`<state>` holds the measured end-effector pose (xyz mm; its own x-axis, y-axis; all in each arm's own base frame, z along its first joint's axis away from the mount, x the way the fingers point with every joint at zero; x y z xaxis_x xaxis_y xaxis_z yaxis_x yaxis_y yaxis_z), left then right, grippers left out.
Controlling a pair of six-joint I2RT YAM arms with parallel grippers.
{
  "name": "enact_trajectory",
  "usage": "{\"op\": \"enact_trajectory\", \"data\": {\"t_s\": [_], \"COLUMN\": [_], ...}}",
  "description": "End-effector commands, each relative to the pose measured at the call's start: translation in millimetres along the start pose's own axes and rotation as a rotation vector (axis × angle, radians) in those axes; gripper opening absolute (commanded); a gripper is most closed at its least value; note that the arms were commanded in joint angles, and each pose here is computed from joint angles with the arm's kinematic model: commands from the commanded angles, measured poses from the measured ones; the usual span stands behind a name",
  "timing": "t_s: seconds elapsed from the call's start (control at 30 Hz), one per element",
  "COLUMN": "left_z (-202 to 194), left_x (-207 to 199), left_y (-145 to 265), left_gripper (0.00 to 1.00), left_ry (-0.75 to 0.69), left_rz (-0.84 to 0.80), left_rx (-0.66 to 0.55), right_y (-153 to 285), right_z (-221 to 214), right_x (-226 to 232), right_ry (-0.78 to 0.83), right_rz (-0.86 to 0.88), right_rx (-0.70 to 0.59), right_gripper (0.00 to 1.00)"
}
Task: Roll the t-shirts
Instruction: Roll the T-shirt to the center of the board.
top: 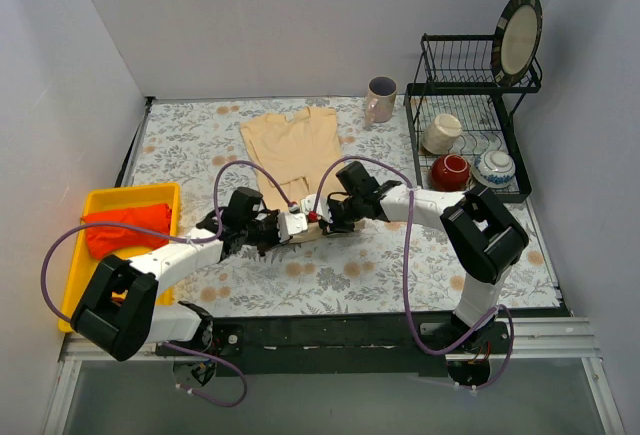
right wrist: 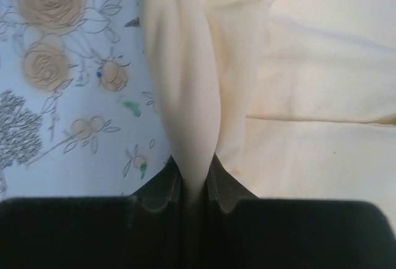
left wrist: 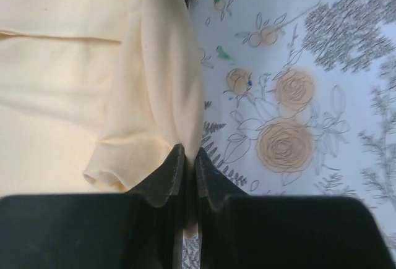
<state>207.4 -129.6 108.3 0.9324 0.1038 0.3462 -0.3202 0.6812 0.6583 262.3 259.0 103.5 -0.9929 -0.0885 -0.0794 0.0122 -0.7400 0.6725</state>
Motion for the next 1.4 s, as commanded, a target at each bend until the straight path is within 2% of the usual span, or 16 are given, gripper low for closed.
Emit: {"op": "enact_trajectory", "data": {"t_s": [0.0,0.13,0.23,0.37,0.6,0.8,1.03,1.2,1.3,1.37], "left_z": [2,16,14,13,-2,-19,-36,-42,-30,-12], "left_x": [-15,-5,-5,0,9,21,33,38,52,67], "left_y": [35,50,49,44,33,20,13,21,39,56], "left_gripper": [0.0,0.0,0.0,0.0,0.0,0.04,0.08,0.25,0.32,0.36], "left_ry": [0.293,0.393,0.471,0.515,0.571,0.641,0.656,0.625,0.555,0.46], "left_rz": [-0.27,-0.444,-0.55,-0.571,-0.571,-0.58,-0.57,-0.522,-0.381,-0.214], "left_rx": [0.027,-0.018,0.01,0.003,0.023,0.073,0.112,0.165,0.18,0.138], "right_y": [29,50,54,56,41,23,4,-12,-23,-27], "right_z": [5,9,16,14,0,-9,-19,-24,-30,-31], "right_x": [17,35,32,27,-10,-35,-47,-61,-65,-68], "right_ry": [-0.083,-0.192,-0.216,-0.301,-0.477,-0.525,-0.52,-0.517,-0.542,-0.56], "right_rz": [0.179,0.365,0.425,0.494,0.556,0.572,0.576,0.571,0.577,0.574], "right_rx": [0.111,0.181,0.19,0.224,0.215,0.197,0.208,0.199,0.201,0.197], "right_gripper": [0.07,0.06,0.06,0.05,0.04,0.04,0.04,0.05,0.05,0.06]}}
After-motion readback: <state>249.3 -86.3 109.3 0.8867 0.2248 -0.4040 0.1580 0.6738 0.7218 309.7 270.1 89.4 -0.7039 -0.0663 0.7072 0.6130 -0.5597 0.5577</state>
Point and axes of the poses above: each gripper's point midway between its finger pads, its own y axis back along the fingers, its own x axis along the line the jaws close on, z = x × y, the point moved 10 cm from there along y, back along the fingers, and after that the axes turned 10 degrees about -y, right-handed, at the moved point
